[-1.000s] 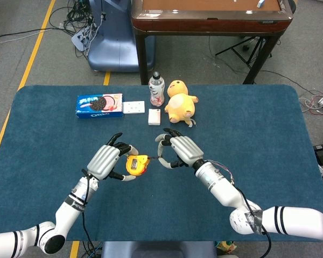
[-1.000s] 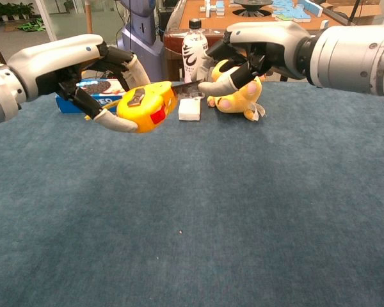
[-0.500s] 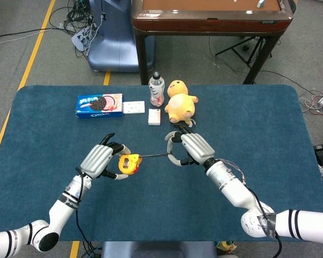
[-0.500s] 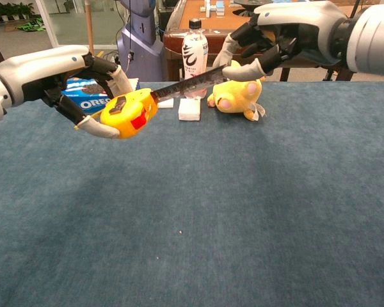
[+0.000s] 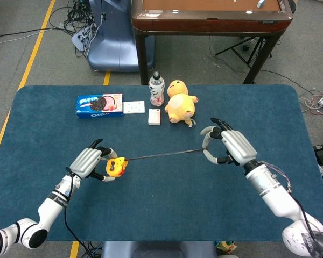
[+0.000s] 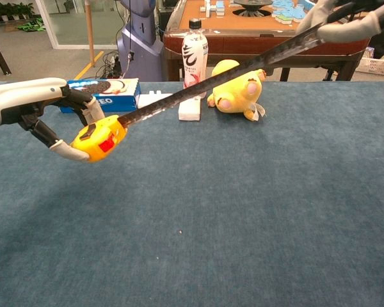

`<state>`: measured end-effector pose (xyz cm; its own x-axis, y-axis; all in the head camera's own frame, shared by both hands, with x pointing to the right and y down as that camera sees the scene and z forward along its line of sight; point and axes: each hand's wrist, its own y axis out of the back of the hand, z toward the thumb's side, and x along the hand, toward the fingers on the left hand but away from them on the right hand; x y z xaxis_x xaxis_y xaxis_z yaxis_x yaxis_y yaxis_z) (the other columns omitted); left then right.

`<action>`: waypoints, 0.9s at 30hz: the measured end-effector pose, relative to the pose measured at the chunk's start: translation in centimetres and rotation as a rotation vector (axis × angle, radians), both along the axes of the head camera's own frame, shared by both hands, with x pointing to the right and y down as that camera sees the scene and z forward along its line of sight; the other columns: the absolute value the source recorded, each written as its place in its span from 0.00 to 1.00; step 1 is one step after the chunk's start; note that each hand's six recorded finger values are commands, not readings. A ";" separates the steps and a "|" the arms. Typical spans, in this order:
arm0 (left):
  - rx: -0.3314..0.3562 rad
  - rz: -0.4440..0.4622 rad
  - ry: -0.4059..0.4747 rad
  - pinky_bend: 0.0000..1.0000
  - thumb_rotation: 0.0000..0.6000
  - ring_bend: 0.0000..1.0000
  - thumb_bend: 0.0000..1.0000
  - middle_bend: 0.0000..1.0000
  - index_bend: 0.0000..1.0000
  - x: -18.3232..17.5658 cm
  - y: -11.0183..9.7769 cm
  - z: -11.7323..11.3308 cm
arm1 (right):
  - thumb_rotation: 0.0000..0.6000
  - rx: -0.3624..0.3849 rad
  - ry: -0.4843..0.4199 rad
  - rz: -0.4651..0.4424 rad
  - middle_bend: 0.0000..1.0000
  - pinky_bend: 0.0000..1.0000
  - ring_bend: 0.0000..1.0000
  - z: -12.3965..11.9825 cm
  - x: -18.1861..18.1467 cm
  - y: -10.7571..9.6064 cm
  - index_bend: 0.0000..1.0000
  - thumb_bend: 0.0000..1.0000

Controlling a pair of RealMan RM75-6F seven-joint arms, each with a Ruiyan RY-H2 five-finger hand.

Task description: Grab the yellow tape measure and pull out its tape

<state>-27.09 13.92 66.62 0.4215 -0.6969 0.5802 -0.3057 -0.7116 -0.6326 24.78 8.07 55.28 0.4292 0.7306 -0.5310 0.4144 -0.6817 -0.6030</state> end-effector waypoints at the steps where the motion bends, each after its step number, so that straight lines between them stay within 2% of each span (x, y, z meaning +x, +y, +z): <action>1: -0.004 -0.003 -0.001 0.00 1.00 0.30 0.08 0.54 0.50 -0.2 0.1 0.2 | 1.00 0.005 0.001 0.008 0.30 0.06 0.06 -0.4 0.5 0.0 0.64 0.66; 8: 0.002 -0.014 0.004 0.00 1.00 0.30 0.08 0.54 0.50 -1.0 0.2 0.5 | 1.00 -0.002 -0.009 0.048 0.30 0.06 0.06 -1.9 2.7 -0.1 0.64 0.66; 16: 0.101 0.026 -0.003 0.00 1.00 0.30 0.08 0.54 0.50 -1.4 -0.3 0.2 | 1.00 -0.071 -0.021 0.048 0.30 0.06 0.06 -1.7 3.3 0.4 0.64 0.66; 27: 0.118 0.038 -0.001 0.00 1.00 0.30 0.08 0.54 0.50 -1.6 0.0 0.5 | 1.00 -0.084 -0.030 0.048 0.30 0.06 0.06 -1.3 3.2 0.0 0.64 0.66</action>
<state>-28.67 13.93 67.14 0.4485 -0.7439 0.4955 -0.2787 -0.6431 -0.7133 27.98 8.06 54.01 0.4118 0.7040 -0.5786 0.4647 -0.7084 -0.5312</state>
